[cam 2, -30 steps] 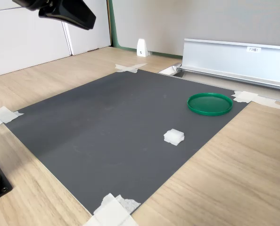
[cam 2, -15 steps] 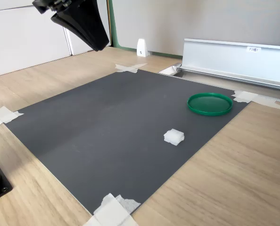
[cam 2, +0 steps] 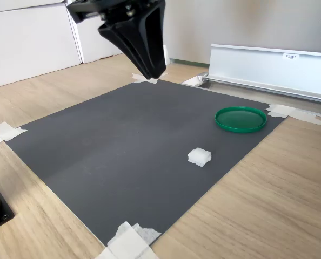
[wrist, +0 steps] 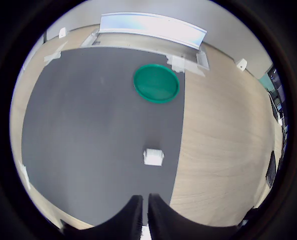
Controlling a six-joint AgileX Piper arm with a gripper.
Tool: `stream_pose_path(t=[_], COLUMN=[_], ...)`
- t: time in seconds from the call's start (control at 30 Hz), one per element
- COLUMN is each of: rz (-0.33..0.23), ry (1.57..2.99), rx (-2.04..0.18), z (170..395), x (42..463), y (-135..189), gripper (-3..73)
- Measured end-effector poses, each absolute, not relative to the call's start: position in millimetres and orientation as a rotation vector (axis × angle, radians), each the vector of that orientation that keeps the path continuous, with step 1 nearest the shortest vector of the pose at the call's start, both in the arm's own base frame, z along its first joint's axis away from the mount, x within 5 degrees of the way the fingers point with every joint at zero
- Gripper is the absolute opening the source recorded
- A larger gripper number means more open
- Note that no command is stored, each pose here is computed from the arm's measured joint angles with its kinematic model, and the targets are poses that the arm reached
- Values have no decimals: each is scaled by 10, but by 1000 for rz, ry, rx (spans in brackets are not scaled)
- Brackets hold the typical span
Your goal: Grasp a white terminal and put it on the green lid.
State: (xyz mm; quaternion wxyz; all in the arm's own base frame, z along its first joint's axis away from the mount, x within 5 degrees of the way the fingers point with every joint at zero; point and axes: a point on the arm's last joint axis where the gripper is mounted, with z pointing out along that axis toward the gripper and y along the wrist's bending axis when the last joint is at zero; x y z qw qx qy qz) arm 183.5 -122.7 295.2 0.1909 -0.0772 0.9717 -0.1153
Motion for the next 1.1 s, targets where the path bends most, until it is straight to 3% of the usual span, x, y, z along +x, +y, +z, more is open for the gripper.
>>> stream_pose_path(t=[0.3, 0.43, 0.73, 0.93, 1.1], rz=[-268, -233, -141, -158, -126], ry=[2740, 2733, 2859, 2860, 2865], rx=[-186, -69, 38, 15, -17], z=[3027, 3114, 2857, 2735, 2668], x=[2076, 2179, 2324, 2450, 2593], y=[-1419, -1477, -1611, -1637, -1494], gripper=[545, 664, 691, 691, 691])
